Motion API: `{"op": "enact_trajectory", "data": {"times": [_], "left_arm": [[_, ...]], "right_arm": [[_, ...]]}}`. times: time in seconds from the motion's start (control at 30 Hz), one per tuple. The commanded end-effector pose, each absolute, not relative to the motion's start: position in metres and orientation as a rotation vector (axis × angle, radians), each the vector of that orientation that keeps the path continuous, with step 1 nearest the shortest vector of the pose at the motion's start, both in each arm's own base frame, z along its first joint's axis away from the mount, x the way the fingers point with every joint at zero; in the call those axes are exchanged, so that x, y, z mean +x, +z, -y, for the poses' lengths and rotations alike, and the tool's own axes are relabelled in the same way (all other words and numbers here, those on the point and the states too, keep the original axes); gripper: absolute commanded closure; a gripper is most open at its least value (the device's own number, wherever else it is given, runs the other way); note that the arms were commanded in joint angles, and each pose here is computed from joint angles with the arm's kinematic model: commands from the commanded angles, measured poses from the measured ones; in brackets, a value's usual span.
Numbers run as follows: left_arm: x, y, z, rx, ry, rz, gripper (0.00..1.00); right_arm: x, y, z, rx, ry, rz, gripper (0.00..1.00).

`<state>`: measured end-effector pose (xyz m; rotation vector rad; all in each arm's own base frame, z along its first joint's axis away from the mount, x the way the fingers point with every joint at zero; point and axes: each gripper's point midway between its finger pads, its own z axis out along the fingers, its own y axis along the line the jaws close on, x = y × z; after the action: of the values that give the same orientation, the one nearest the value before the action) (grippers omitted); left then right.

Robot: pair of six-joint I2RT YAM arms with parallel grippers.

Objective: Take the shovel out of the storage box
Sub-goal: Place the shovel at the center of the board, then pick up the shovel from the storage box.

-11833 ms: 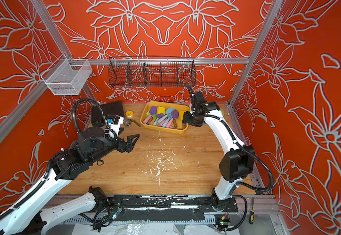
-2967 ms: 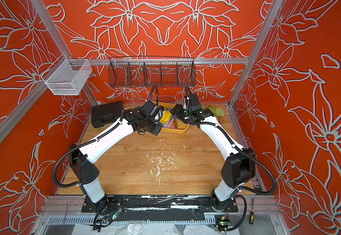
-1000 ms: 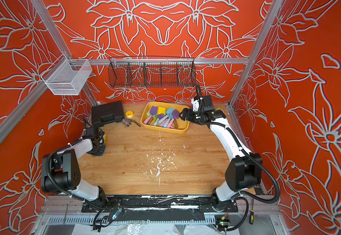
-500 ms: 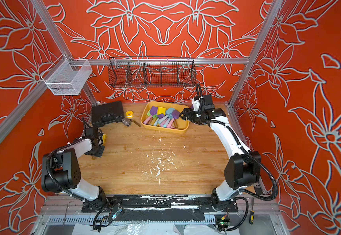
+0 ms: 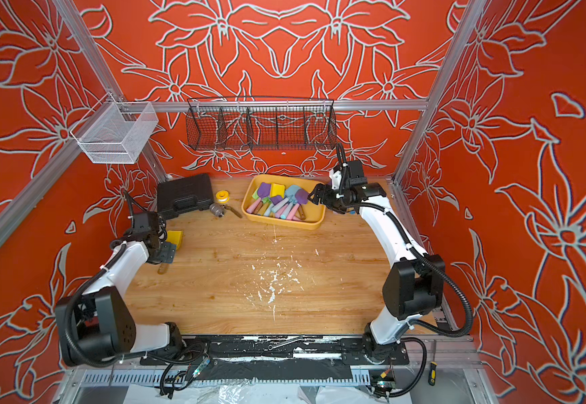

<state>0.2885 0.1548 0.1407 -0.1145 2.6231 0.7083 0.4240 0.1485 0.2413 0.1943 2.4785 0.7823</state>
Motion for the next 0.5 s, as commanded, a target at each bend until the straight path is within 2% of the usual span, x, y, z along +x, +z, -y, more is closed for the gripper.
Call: {"op": "enact_trajectory", "data": {"times": [0.0, 0.23, 0.47], "left_arm": [[0.283, 0.181, -0.132, -0.105, 0.692, -2.538, 0.03], [0.320, 0.261, -0.004, 0.238, 0.520, -2.272, 0.03], [0.332, 0.305, 0.128, 0.458, 0.231, -2.123, 0.03]], "right_arm": [[0.424, 0.225, -0.144, 0.339, 0.754, -2.565, 0.19], [0.449, 0.204, -0.184, 0.331, 0.726, -2.635, 0.27], [0.490, 0.159, -0.218, 0.402, 0.665, -2.692, 0.40]]}}
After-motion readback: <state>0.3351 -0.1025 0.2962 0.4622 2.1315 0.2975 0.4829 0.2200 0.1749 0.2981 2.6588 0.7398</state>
